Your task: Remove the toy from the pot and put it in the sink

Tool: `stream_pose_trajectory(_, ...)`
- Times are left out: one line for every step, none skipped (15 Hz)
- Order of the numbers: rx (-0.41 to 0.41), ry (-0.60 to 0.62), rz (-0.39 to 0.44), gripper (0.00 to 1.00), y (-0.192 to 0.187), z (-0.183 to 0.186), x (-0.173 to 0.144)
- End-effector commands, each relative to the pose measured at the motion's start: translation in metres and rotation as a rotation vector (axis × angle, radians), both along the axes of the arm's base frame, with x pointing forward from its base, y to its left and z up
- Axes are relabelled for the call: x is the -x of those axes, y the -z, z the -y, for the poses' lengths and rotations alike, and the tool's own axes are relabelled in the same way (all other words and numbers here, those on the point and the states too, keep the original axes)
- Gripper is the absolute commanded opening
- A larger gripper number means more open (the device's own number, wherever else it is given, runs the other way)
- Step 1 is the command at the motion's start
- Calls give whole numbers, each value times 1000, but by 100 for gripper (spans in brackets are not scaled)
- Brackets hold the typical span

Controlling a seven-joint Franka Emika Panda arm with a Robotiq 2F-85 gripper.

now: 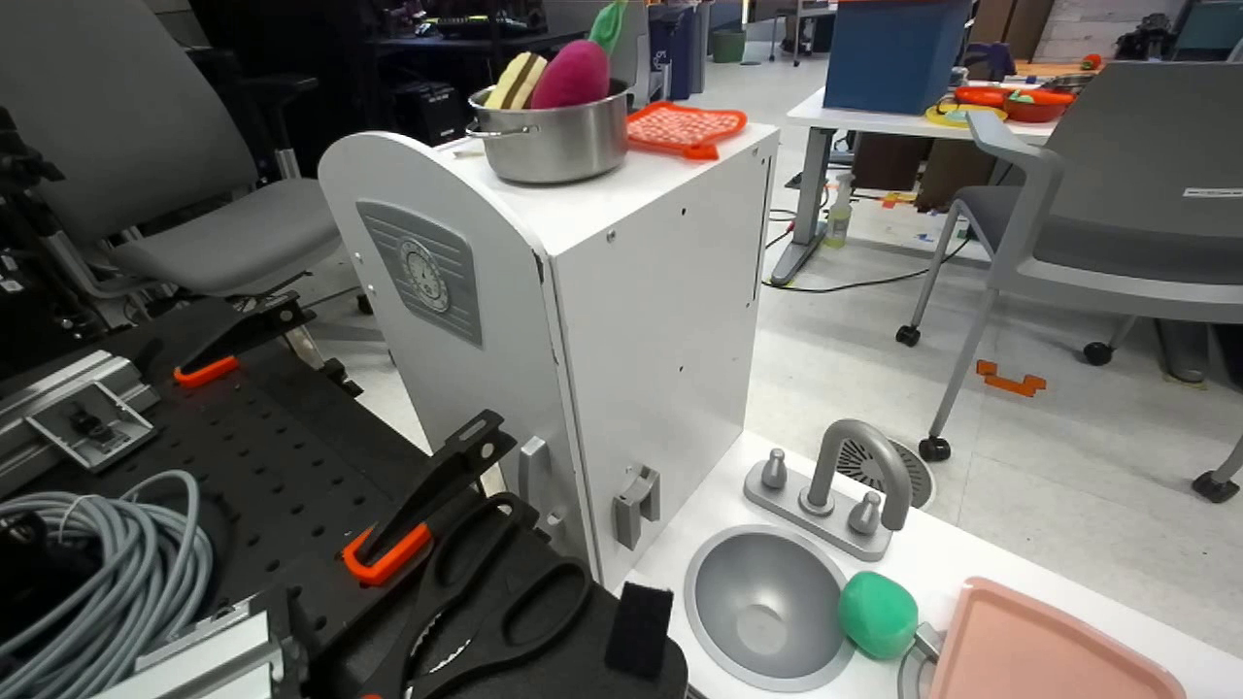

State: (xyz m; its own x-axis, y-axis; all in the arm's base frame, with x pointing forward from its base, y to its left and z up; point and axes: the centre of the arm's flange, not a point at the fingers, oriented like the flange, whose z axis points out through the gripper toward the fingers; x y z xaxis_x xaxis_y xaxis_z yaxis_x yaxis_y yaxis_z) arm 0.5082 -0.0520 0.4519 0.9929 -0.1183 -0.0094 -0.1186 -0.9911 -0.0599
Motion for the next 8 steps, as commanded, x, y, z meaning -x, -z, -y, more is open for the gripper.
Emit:
stream_pose_trajectory(22,7,-16,100,10,5,-1)
stream_pose_trajectory(31,19,-23,100,14,6,-3)
stream_pose_trajectory(35,25,-26,100,18,7,-6)
stream_pose_trajectory(44,31,-28,100,22,8,-9)
stream_pose_trajectory(60,34,-27,100,27,8,-13)
stream_pose_trajectory(70,42,-25,100,31,8,-16)
stream_pose_trajectory(76,54,-24,100,38,8,-21)
stream_pose_trajectory(88,63,-16,100,44,7,-25)
